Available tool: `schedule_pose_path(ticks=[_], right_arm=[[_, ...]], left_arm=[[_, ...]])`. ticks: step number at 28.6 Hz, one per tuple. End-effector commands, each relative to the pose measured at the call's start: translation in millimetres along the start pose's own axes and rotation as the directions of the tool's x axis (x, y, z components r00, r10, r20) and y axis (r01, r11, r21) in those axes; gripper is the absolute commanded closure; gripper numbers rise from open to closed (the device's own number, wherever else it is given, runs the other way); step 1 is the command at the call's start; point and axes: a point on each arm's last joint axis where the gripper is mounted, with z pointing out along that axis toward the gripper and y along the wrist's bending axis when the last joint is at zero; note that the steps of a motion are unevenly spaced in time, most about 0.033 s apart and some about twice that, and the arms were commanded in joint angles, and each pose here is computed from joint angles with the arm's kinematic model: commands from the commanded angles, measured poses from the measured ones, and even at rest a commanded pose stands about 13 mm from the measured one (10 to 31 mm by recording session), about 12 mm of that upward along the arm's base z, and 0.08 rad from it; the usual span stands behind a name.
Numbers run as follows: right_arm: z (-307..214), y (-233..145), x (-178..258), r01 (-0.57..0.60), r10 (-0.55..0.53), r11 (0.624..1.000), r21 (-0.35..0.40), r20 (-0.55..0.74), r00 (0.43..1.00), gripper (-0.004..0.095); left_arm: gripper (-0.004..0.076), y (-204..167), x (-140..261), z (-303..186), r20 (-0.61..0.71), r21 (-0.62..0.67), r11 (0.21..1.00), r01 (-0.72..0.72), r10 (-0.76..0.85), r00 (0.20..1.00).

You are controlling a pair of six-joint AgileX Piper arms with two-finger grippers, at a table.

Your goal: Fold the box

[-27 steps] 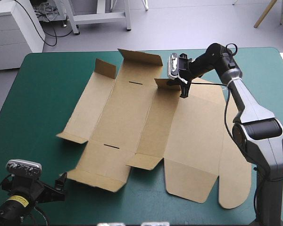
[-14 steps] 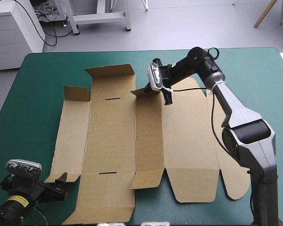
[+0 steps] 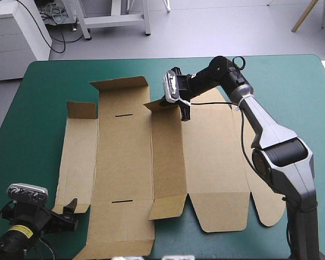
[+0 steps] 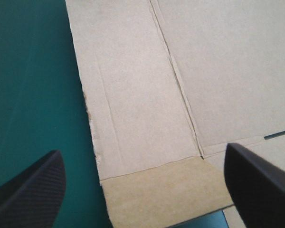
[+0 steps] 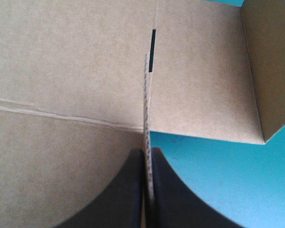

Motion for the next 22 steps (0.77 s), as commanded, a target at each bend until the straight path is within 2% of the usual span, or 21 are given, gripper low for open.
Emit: schedule_pose_path(ticks=[1, 7, 9, 11, 14, 16, 17, 20, 21, 22], right_arm=[[-33, -6, -32, -0.016, 0.010, 0.997, 0.079, 0.073, 0.997, 0.0780], [-36, -6, -35, -0.142, 0.136, 0.987, 0.069, 0.087, 0.987, 0.0402], [-41, -4, -39, -0.165, 0.160, 0.985, 0.051, 0.090, 0.983, 0.0366], [-46, -1, -43, -0.172, 0.169, 0.985, 0.029, 0.091, 0.981, 0.0371], [-59, 1, -52, -0.241, 0.237, 0.969, 0.043, 0.081, 0.968, 0.0382], [-72, 2, -59, -0.361, 0.357, 0.930, 0.068, 0.058, 0.932, 0.0383], [-80, 3, -62, -0.437, 0.434, 0.895, 0.087, 0.046, 0.899, 0.0383], [-104, 6, -69, -0.621, 0.629, 0.763, 0.181, 0.016, 0.777, 0.0382], [-112, 7, -71, -0.643, 0.657, 0.735, 0.217, 0.009, 0.754, 0.0382], [-131, 10, -76, -0.678, 0.712, 0.667, 0.308, 0.003, 0.702, 0.0382]], left_arm=[[0.0090, 0, -13, -4, 0.074, 0.003, 1.000, 0.011, -0.011, 0.997], [0.0099, 0, -13, -4, 0.074, 0.003, 1.000, 0.011, -0.011, 0.997], [0.0099, 0, -13, -4, 0.074, 0.003, 1.000, 0.011, -0.011, 0.997], [0.0102, 0, -13, -4, 0.074, 0.003, 1.000, 0.011, -0.011, 0.997], [0.0102, 0, -13, -4, 0.074, 0.003, 1.000, 0.011, -0.011, 0.997], [0.0104, 0, -13, -4, 0.076, 0.002, 1.000, 0.011, -0.011, 0.997], [0.0106, 0, -13, -4, 0.076, 0.003, 1.000, 0.017, -0.017, 0.997], [0.0114, 0, -13, -4, 0.076, 0.003, 1.000, 0.017, -0.018, 0.997], [0.0118, 0, -13, -4, 0.076, 0.003, 1.000, 0.017, -0.018, 0.997], [0.0118, 0, -13, -4, 0.076, 0.003, 1.000, 0.017, -0.018, 0.997]])
